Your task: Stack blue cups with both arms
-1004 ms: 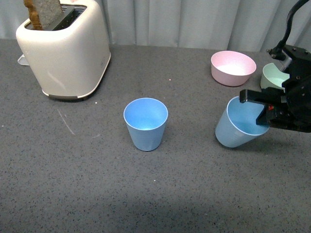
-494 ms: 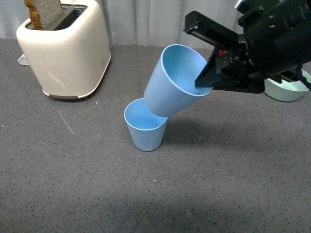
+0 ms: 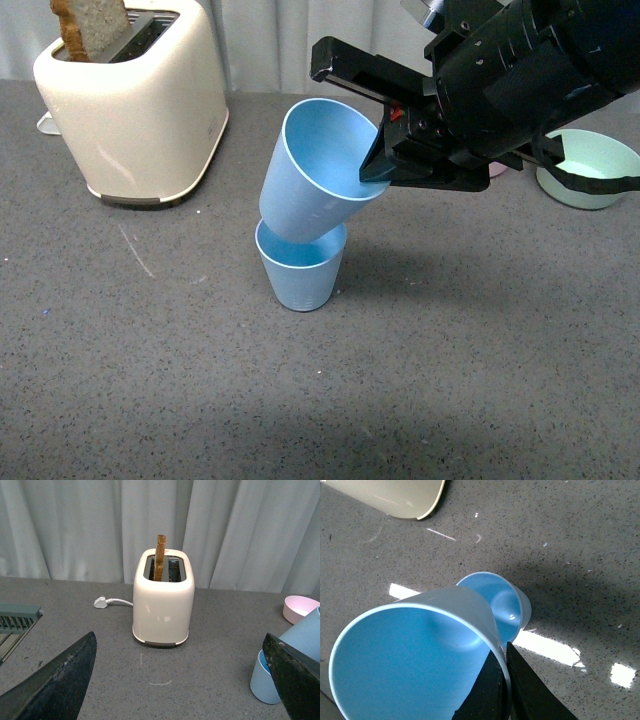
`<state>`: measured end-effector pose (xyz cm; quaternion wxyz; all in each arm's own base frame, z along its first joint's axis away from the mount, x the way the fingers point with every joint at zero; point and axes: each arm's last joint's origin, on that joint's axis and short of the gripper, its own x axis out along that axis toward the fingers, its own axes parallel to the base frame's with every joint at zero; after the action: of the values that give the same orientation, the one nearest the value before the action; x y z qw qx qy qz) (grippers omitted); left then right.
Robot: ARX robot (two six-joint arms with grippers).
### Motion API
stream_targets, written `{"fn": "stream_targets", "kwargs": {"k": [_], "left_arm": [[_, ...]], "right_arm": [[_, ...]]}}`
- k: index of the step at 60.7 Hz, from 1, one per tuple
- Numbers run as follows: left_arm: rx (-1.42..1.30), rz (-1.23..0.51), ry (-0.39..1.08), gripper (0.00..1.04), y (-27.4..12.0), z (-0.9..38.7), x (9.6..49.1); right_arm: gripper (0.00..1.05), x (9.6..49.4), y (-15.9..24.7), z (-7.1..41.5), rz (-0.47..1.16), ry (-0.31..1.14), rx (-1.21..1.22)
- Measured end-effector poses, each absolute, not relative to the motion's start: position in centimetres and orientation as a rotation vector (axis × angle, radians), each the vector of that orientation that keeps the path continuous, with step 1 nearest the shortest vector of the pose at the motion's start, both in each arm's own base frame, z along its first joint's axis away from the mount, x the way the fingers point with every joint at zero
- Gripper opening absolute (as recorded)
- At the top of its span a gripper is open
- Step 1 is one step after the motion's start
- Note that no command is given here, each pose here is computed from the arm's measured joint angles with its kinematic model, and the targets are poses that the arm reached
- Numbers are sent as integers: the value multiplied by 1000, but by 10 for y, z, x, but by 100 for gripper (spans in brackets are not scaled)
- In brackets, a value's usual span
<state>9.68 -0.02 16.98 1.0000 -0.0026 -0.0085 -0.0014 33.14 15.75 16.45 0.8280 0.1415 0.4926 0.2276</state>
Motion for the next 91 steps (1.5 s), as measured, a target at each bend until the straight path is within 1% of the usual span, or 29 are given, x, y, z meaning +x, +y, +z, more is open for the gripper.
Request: {"fn": "stream_targets", "kwargs": {"k": [2, 4, 12, 14, 17, 19, 22, 28, 34, 36, 38, 41, 44, 46, 48, 52, 55, 58, 60, 62, 67, 68, 70, 71, 73, 74, 77, 91], "left_arm": [[-5, -3, -17, 98, 0, 170, 97], [-5, -3, -17, 98, 0, 170, 97], [-5, -3, -17, 98, 0, 170, 97], [-5, -3, -17, 98, 0, 170, 97], [-5, -3, -17, 98, 0, 170, 97], [-5, -3, -17, 98, 0, 170, 97], [-5, -3, -17, 98, 0, 170, 97], [-5, -3, -17, 98, 0, 170, 97], [-5, -2, -17, 98, 0, 170, 97], [-5, -3, -17, 98, 0, 170, 97], [-5, -3, -17, 98, 0, 170, 97], [-5, -3, -17, 98, 0, 170, 97], [-5, -3, -17, 98, 0, 170, 97], [-5, -3, -17, 98, 0, 170, 97], [-5, -1, -17, 98, 0, 170, 97], [-5, -3, -17, 98, 0, 170, 97], [-5, -1, -17, 98, 0, 170, 97], [-5, 1, -17, 98, 0, 170, 97], [-5, 0, -17, 98, 0, 170, 97], [-5, 0, -17, 98, 0, 170, 97], [-5, -2, -17, 98, 0, 170, 97], [-5, -3, -17, 98, 0, 170, 97], [-5, -3, -17, 98, 0, 170, 97], [-5, -3, -17, 98, 0, 170, 97], [-5, -3, -17, 98, 0, 170, 97], [-5, -3, -17, 98, 0, 170, 97], [-5, -3, -17, 98, 0, 170, 97], [-5, -2, -17, 98, 0, 170, 97]], "right_arm": [[1, 332, 158, 164, 485, 1046, 301], [5, 332, 158, 164, 483, 1044, 299], [26, 333, 158, 165, 495, 1031, 309], [33, 334, 158, 166, 497, 1019, 310], [40, 335, 158, 167, 493, 1001, 310], [47, 335, 158, 167, 491, 983, 308], [54, 336, 157, 168, 486, 952, 303], [72, 335, 153, 173, 441, 846, 245], [88, 334, 152, 178, 443, 814, 225], [95, 334, 151, 179, 444, 810, 221], [97, 335, 151, 179, 444, 810, 220], [95, 334, 151, 178, 445, 810, 215], [94, 334, 151, 177, 438, 807, 210], [91, 334, 151, 173, 389, 711, 154], [84, 332, 147, 167, 274, 523, 78], [74, 319, 133, 159, 127, 308, 11], [65, 304, 115, 158, 43, 187, 2], [58, 293, 102, 162, 22, 110, 10], [50, 283, 90, 169, 4, 43, 22], [45, 276, 83, 174, -1, 10, 25], [31, 259, 68, 174, -1, -34, 27], [29, 257, 67, 173, -1, -31, 24], [22, 249, 60, 166, -1, -8, 13], [20, 247, 59, 165, -1, -2, 11], [13, 239, 53, 160, 1, 19, 2], [8, 234, 50, 158, 2, 27, -1], [1, 226, 45, 158, 4, 26, -5], [1, 196, 26, 160, -1, 20, -3]]}}
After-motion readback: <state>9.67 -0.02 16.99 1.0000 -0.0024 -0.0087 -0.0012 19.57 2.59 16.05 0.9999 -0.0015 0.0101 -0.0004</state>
